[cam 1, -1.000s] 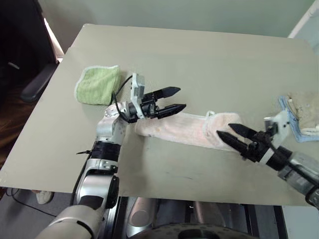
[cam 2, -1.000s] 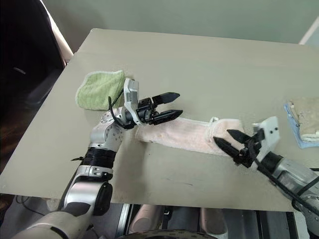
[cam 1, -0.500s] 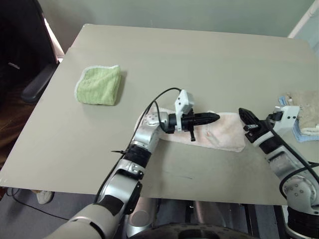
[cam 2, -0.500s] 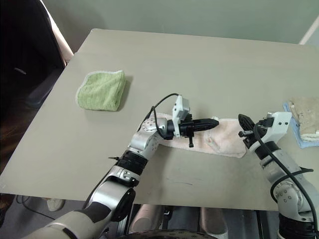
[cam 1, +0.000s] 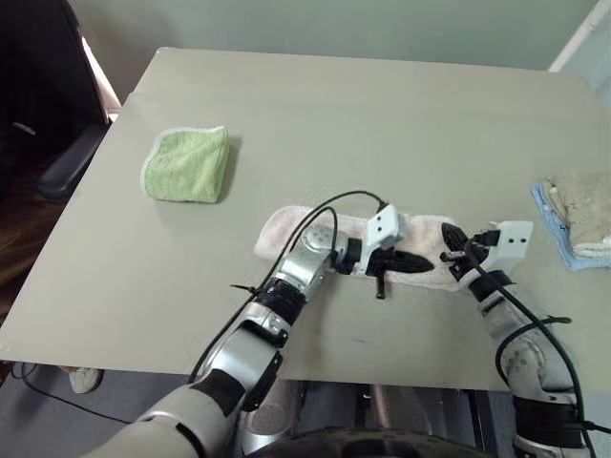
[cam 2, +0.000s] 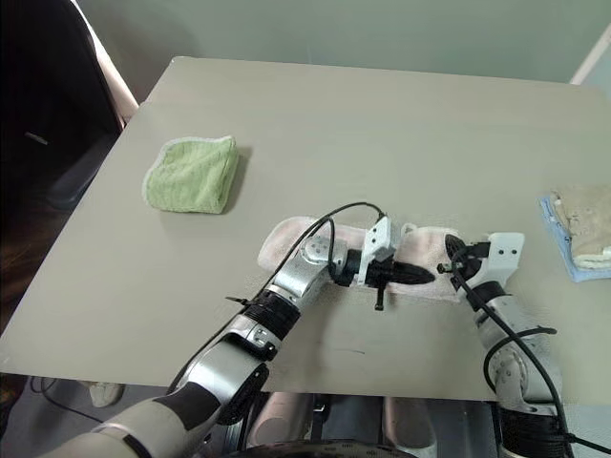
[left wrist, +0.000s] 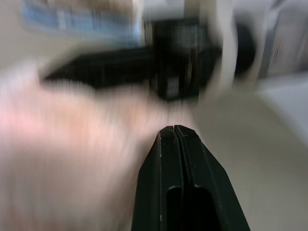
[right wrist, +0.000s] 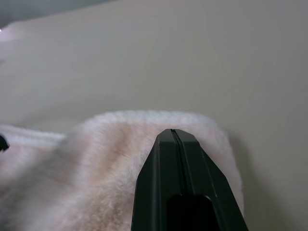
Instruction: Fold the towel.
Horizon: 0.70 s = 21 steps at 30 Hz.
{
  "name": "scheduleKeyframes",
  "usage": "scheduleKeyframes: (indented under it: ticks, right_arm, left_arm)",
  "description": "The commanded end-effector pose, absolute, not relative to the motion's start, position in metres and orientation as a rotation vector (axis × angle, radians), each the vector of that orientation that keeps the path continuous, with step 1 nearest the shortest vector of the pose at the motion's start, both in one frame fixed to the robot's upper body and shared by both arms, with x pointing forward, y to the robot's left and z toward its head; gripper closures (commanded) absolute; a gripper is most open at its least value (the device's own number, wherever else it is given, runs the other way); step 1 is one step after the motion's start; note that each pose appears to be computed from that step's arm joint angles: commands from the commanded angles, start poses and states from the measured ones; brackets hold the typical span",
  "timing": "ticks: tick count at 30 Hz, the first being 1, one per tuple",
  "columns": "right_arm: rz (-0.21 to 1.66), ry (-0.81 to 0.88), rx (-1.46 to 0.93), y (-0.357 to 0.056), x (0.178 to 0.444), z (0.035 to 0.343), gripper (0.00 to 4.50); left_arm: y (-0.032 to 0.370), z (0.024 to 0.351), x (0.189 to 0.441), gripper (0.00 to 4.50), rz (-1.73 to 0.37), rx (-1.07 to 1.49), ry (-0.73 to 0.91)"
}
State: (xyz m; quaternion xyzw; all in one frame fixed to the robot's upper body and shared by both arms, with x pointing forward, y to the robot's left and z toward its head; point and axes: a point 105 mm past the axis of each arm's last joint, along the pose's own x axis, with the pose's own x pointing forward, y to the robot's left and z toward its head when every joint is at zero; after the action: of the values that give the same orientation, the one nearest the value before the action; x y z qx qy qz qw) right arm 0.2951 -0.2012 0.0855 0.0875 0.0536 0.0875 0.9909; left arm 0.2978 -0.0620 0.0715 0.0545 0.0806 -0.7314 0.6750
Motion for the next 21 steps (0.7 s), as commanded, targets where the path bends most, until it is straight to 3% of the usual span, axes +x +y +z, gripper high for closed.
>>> scheduleKeyframes:
  ticks: [1, 6, 13, 14, 17, 21]
  right_arm:
    - [0.183, 0.11, 0.147, -0.197, 0.292, 0.077, 4.5]
    - [0.185, 0.14, 0.136, -0.195, 0.288, 0.065, 4.5]
    - [0.194, 0.132, 0.12, -0.203, 0.29, 0.071, 4.5]
    - [0.21, 0.106, 0.143, -0.202, 0.291, 0.08, 4.33]
    - [0.299, 0.02, 0.172, -0.196, 0.287, 0.111, 3.62]
    - [0.388, -0.036, 0.157, -0.19, 0.281, 0.139, 2.29]
  left_arm:
    - [-0.06, 0.057, 0.297, 4.44, -1.63, 0.176, 0.224]
    - [-0.057, 0.054, 0.303, 4.44, -1.591, 0.167, 0.226]
    - [-0.057, 0.083, 0.307, 4.44, -1.605, -0.05, 0.216]
    - [-0.056, 0.093, 0.31, 4.48, -1.596, -0.106, 0.207]
    - [-0.05, 0.124, 0.316, 3.89, -1.588, -0.204, 0.158]
    - [-0.038, 0.155, 0.315, 2.54, -1.586, -0.241, 0.111]
